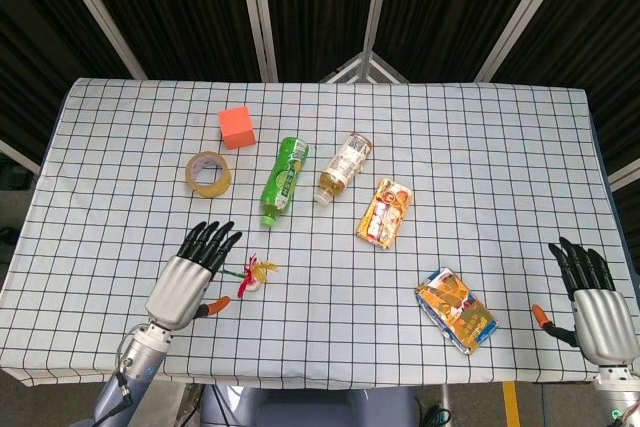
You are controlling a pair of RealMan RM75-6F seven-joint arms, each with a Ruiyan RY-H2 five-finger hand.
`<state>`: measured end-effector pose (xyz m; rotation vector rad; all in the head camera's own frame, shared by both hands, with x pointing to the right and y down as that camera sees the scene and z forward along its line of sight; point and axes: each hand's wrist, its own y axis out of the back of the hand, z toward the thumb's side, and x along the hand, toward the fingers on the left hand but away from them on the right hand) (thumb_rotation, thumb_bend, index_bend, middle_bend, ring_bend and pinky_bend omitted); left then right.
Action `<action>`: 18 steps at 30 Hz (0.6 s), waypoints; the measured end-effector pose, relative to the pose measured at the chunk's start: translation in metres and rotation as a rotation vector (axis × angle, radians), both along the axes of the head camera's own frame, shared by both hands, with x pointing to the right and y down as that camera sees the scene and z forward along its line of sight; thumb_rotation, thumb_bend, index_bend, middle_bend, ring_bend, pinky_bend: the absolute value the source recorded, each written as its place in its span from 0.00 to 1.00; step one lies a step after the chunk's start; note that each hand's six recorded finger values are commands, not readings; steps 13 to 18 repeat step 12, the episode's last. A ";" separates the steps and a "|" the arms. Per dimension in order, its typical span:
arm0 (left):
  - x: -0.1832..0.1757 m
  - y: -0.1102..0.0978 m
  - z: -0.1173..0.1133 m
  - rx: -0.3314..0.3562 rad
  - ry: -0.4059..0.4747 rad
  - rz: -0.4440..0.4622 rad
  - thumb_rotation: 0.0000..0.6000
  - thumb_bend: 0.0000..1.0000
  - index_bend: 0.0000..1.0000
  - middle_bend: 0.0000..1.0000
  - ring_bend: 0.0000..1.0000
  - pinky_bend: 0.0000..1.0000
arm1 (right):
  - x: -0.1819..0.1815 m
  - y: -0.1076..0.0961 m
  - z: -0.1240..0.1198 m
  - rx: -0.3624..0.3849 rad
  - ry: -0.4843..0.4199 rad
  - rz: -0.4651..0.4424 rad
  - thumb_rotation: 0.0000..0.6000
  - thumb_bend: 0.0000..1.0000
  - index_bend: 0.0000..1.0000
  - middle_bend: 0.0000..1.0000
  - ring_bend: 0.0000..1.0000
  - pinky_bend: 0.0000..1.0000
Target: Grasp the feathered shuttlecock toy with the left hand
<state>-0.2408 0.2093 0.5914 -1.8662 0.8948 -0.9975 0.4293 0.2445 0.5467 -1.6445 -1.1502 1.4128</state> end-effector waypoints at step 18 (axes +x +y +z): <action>-0.117 0.023 -0.028 0.002 -0.225 -0.107 1.00 0.10 0.00 0.00 0.00 0.00 | 0.000 0.000 0.000 0.000 0.010 -0.007 1.00 0.34 0.00 0.00 0.00 0.00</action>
